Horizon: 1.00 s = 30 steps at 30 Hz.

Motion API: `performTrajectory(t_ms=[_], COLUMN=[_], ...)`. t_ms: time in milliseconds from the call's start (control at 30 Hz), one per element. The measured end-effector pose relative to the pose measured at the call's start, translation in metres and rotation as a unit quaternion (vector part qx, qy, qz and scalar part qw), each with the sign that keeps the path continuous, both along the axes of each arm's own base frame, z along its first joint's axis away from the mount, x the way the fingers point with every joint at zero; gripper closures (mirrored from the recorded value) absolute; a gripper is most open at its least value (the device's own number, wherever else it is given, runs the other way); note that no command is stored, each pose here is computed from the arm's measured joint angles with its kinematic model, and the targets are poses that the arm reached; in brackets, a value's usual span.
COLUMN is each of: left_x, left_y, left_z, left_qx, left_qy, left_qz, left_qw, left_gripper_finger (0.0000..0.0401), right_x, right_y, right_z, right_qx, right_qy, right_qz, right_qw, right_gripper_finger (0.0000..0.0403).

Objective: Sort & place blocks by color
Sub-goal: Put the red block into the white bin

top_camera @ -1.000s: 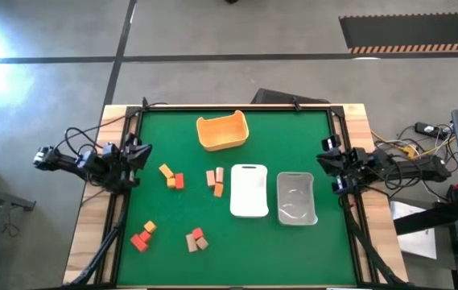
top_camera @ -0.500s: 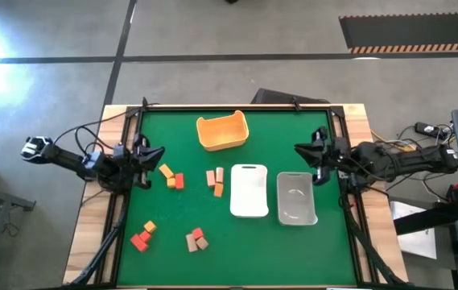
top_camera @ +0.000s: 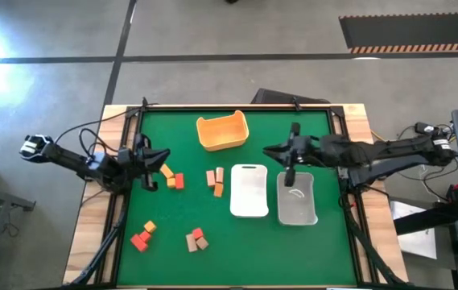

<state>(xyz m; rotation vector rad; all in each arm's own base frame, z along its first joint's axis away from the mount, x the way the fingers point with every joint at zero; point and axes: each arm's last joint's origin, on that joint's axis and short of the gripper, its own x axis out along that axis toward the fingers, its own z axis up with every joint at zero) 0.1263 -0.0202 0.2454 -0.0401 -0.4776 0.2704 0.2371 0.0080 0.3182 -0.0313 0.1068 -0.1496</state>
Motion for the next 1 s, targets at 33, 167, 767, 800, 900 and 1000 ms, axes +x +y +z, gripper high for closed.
performTrajectory(t_ms=[33,167,767,800,900,1000], left_x=[0.000,0.000,0.001,0.001,0.001,0.001], left_y=[0.000,0.000,0.000,0.000,0.000,0.000], left_z=[0.000,0.000,-0.005,-0.006,-0.006,-0.006], left_qx=[0.000,0.000,0.002,0.002,0.002,0.002], left_qy=[0.000,0.001,0.010,0.011,0.011,0.011], left_qz=[0.000,0.000,-0.001,-0.001,-0.001,0.000], left_qw=[1.000,1.000,1.000,1.000,1.000,1.000], left_gripper_finger=[0.0393,0.0393,0.0393,0.0393,0.0393,0.0393], right_x=[0.006,0.028,0.131,0.136,0.150,0.163], right_y=[0.000,0.002,0.012,0.013,0.014,0.012], right_z=[-0.001,-0.004,-0.025,-0.026,-0.031,-0.032], right_qx=[-0.004,-0.025,-0.065,-0.067,-0.070,-0.079], right_qy=[0.010,0.033,0.172,0.179,0.198,0.203], right_qz=[0.002,0.008,0.077,0.086,0.103,0.045], right_qw=[1.000,0.999,0.980,0.978,0.972,0.975], right_gripper_finger=[0.0367,0.0367,0.0367,0.0367,0.0367,0.0367])
